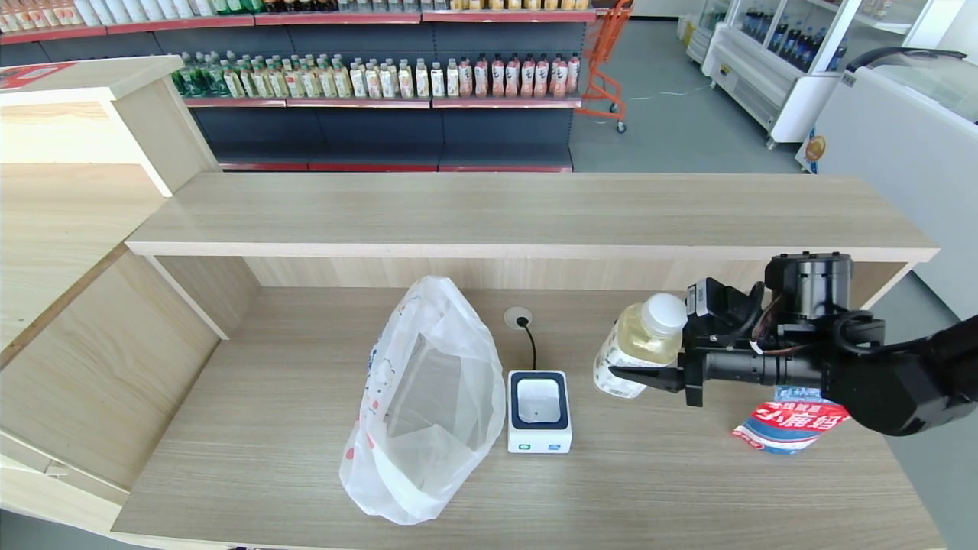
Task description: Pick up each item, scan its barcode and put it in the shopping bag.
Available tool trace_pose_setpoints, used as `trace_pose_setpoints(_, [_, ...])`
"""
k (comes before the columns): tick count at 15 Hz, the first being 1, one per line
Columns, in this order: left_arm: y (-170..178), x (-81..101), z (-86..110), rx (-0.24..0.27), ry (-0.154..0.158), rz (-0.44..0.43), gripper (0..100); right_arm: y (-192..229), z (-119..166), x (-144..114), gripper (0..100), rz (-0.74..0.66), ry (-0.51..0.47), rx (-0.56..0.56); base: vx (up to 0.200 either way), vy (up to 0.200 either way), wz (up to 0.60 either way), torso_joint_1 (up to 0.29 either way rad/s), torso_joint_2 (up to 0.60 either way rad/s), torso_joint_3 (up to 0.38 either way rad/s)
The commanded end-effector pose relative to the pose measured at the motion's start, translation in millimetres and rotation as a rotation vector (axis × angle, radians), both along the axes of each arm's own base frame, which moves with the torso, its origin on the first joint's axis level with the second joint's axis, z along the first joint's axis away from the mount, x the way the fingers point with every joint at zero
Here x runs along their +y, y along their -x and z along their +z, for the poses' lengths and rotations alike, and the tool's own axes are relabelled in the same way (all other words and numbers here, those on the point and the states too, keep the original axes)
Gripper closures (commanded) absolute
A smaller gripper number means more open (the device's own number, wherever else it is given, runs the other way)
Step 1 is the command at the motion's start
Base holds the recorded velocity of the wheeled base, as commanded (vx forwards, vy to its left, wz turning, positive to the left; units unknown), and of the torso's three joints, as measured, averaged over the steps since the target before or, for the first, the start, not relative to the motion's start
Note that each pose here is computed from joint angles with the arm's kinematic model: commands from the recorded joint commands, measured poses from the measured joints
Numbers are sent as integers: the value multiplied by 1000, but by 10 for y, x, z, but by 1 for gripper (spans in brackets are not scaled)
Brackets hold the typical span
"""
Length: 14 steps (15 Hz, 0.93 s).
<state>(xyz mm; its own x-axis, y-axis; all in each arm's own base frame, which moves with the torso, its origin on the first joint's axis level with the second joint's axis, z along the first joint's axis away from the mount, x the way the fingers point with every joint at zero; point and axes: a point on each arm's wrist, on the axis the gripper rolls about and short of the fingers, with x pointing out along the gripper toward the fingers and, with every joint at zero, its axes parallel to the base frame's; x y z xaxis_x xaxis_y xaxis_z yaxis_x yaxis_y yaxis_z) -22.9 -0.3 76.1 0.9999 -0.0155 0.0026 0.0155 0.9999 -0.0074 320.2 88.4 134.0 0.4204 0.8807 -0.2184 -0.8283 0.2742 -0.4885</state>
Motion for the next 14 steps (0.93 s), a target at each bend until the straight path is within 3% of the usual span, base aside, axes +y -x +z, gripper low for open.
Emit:
trace_pose_setpoints(1, [0,0,0,-1,0,0,0,-367,-400,73,100,47,-1,14,0,0,0,0,0,0])
trace_pose_setpoints(4, [0,0,0,-1,0,0,0,-456,-587,86,100,84,-11,34,0,0,0,0,0,0])
trace_pose_setpoints(9, [0,0,0,-1,0,0,0,-608,-801,280,100,224,-48,-163,0,0,0,0,0,0])
trace_pose_setpoints(14, [0,0,0,-1,0,0,0,-748,-865,426,100,306,-77,-269,0,0,0,0,0,0])
